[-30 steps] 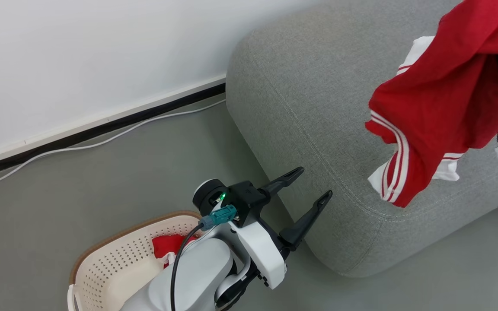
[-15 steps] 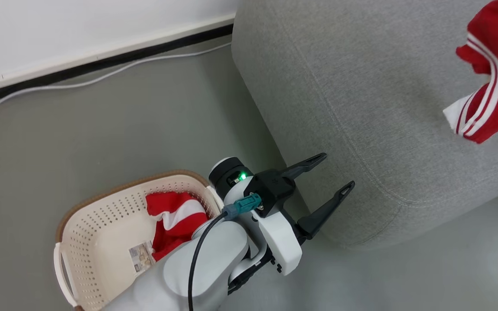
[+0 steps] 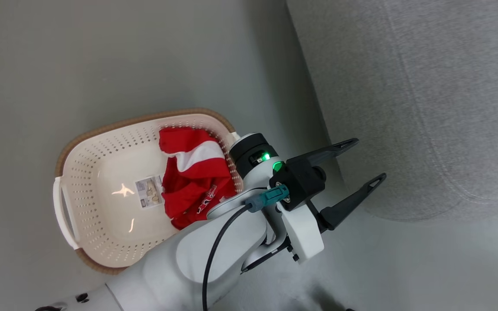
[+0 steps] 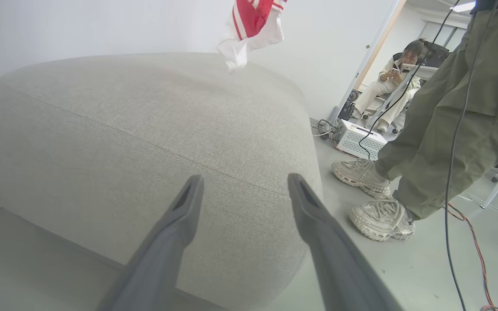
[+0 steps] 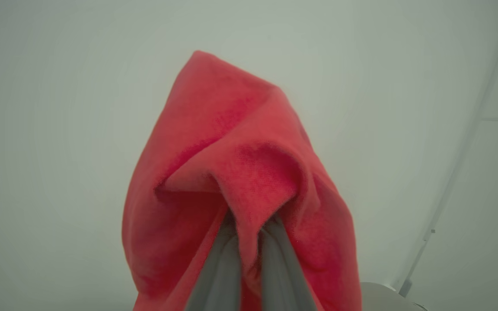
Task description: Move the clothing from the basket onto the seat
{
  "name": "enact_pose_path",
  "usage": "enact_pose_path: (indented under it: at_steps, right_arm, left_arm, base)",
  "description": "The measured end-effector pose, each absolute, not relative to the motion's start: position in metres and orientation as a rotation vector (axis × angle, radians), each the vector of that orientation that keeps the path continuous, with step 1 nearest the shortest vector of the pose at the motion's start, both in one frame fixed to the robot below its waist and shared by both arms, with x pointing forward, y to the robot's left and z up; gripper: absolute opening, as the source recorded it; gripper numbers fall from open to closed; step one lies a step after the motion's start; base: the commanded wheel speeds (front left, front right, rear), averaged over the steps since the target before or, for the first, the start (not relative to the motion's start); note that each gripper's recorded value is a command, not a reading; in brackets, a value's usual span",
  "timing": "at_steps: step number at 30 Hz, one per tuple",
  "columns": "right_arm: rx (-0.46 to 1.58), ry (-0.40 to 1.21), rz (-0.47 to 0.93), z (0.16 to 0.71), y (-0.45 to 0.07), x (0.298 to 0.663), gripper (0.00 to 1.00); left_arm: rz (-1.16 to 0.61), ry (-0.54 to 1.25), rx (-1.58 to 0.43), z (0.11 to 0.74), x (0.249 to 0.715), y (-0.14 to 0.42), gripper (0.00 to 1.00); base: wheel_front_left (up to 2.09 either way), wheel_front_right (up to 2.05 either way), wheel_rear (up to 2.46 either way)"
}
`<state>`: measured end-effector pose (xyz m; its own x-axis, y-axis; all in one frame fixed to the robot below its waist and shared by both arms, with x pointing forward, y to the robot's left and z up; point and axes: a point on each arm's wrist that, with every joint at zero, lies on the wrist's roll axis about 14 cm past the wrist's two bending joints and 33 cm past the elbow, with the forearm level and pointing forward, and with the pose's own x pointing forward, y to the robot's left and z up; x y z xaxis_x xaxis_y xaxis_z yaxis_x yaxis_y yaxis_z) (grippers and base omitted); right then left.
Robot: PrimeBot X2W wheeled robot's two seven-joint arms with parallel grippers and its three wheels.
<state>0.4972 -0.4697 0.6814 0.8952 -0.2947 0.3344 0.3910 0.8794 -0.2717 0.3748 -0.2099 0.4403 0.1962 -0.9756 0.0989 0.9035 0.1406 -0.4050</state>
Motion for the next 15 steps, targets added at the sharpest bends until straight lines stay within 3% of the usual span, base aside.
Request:
enact_pose_path:
  at_steps: [9,15]
  right_arm:
    - [-0.306,-0.295,-0.468,0.649,-0.499,0.546,0.0]
    - [-0.201,-0.092,-0.457,0.55,-0.492,0.568,0.0]
  left_arm:
    - [-1.278,0.194,-0.429,0.425,0.401,-0.186,1.0]
    - [-1.228,0.196,-0.422,0.416,0.412,-0.176,1.0]
  base:
    - [0.0,0.0,0.0]
    - [0.0,0.0,0.0]
